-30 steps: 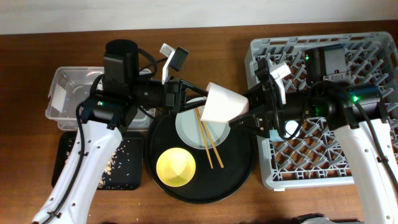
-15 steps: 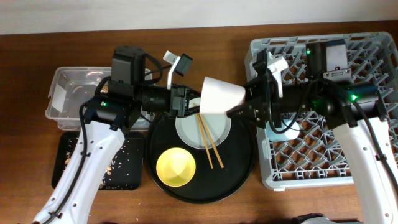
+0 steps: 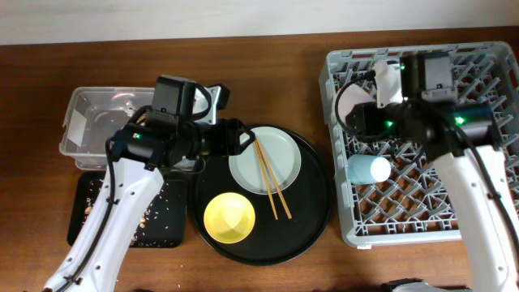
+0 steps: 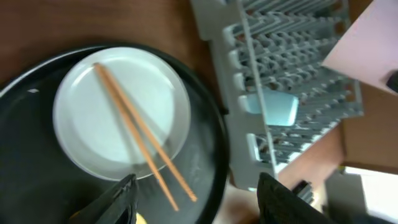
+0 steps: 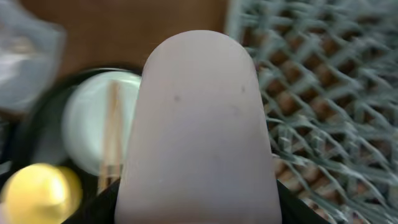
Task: Sort waste into correct bins and load items into the dishwasher rack
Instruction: 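Place the pink cup upside down in the rack with the right gripper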
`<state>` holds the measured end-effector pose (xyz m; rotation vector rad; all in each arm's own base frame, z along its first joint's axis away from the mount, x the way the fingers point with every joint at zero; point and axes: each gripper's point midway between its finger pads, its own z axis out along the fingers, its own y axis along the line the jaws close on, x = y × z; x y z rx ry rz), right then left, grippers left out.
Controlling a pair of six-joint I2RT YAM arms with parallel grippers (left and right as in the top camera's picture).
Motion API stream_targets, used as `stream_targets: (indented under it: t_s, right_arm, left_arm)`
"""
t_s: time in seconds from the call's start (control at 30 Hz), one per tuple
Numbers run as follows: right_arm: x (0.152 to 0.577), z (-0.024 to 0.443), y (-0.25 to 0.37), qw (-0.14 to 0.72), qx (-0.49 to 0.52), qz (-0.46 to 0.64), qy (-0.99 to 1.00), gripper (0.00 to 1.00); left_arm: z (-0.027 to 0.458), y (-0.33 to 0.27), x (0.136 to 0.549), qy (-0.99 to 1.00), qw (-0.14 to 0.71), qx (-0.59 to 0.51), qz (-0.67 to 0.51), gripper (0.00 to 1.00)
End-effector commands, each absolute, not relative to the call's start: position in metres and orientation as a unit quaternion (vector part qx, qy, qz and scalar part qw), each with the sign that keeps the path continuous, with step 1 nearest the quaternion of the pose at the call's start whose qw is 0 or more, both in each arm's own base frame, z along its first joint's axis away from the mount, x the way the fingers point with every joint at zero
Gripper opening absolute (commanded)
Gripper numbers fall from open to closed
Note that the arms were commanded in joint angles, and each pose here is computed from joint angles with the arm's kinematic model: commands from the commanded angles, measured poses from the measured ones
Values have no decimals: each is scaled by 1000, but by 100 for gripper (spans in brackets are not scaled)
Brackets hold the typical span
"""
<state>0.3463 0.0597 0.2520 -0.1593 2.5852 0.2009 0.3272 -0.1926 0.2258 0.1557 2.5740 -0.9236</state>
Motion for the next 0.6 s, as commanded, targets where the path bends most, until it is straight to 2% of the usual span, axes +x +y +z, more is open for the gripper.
stream_targets:
  t_s: [0.0,0.1,0.23,0.43,0.57]
  right_arm:
    - [363,225,29,238,-3,-8,971,49]
    - [380,188,31,197,-5,-13,980,49]
    - [400,162,32,187,-5,-16,982,49]
    - [419,163,26,219,1,-36,975,49]
    - [421,148,26,201,1,-38,979,49]
  left_arm:
    - [216,-182,330,933,203,49,-291,61]
    - [211,-181,326,937,193,46,-289,61]
    - [206,-179,322,939,184,44,-286,60]
    - [204,-178,320,941,178,42,-283,60]
    - [204,-178,320,941,178,42,-283,60]
